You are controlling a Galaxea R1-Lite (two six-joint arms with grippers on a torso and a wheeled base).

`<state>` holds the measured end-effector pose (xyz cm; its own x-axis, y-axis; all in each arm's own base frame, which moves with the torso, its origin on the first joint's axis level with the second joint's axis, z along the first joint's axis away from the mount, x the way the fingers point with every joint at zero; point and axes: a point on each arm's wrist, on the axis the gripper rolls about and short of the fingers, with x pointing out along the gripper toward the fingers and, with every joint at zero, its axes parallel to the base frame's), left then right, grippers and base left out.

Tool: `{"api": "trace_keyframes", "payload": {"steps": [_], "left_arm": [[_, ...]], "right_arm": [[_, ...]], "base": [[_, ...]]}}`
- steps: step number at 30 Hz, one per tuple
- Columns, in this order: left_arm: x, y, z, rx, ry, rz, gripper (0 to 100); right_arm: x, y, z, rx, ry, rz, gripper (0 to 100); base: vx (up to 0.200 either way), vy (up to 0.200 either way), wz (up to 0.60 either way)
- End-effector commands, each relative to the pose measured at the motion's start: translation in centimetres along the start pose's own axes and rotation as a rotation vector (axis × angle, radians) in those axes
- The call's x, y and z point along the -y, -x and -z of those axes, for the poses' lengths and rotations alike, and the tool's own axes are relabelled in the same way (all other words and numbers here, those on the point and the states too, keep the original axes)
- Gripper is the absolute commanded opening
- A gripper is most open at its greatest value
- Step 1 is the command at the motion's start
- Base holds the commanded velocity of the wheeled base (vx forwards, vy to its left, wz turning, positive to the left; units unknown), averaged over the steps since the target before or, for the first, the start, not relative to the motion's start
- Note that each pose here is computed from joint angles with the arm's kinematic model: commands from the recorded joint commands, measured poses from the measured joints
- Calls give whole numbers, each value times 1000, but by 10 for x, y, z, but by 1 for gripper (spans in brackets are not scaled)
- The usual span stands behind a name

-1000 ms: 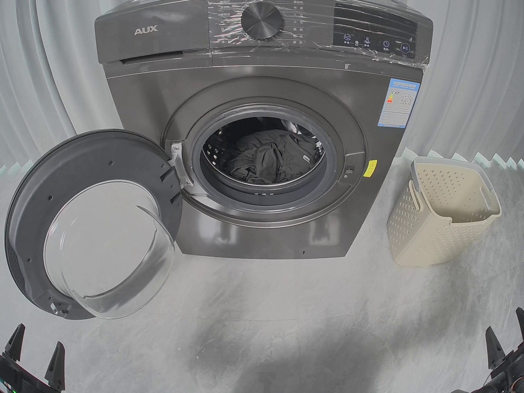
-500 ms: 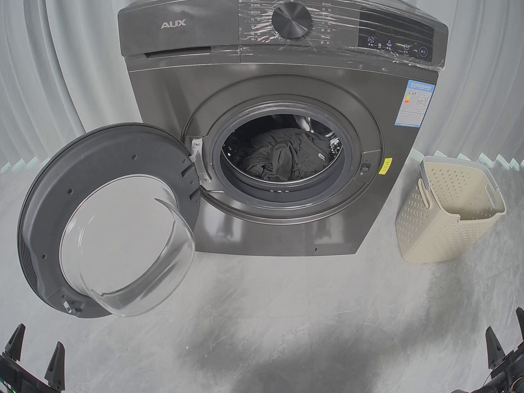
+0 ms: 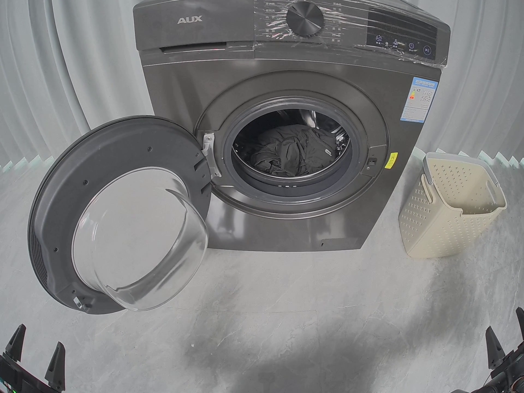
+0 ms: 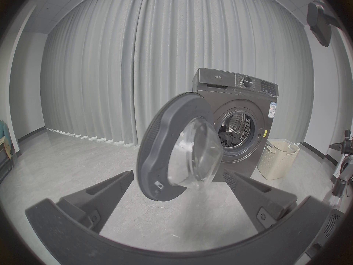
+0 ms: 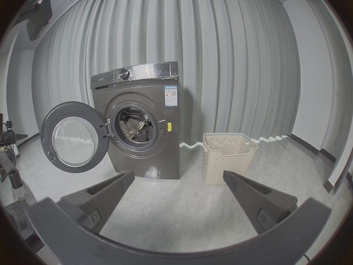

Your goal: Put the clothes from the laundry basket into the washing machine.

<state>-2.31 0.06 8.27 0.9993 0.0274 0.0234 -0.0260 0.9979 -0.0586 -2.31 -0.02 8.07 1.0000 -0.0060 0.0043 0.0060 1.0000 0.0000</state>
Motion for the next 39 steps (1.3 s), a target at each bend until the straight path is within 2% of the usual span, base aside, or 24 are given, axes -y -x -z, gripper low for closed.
{"api": "trace_keyframes", "payload": {"steps": [1,8,14,23,35,39], "left_arm": [[0,0,4,0,0,0,100],[0,0,4,0,0,0,100],[0,0,4,0,-1,0,100],[0,0,4,0,0,1,100],[0,0,4,0,-1,0,100],[0,0,4,1,-7,-5,100]], "right_arm": [[0,0,5,-4,0,0,100],[0,0,5,-4,0,0,100],[0,0,5,-4,0,0,100],[0,0,5,-4,0,0,100],[0,0,5,-4,0,0,100],[0,0,5,-4,0,0,100]], "base": [[0,200,0],[0,29,0],[-200,0,0],[0,0,0],[0,200,0],[0,0,0]]}}
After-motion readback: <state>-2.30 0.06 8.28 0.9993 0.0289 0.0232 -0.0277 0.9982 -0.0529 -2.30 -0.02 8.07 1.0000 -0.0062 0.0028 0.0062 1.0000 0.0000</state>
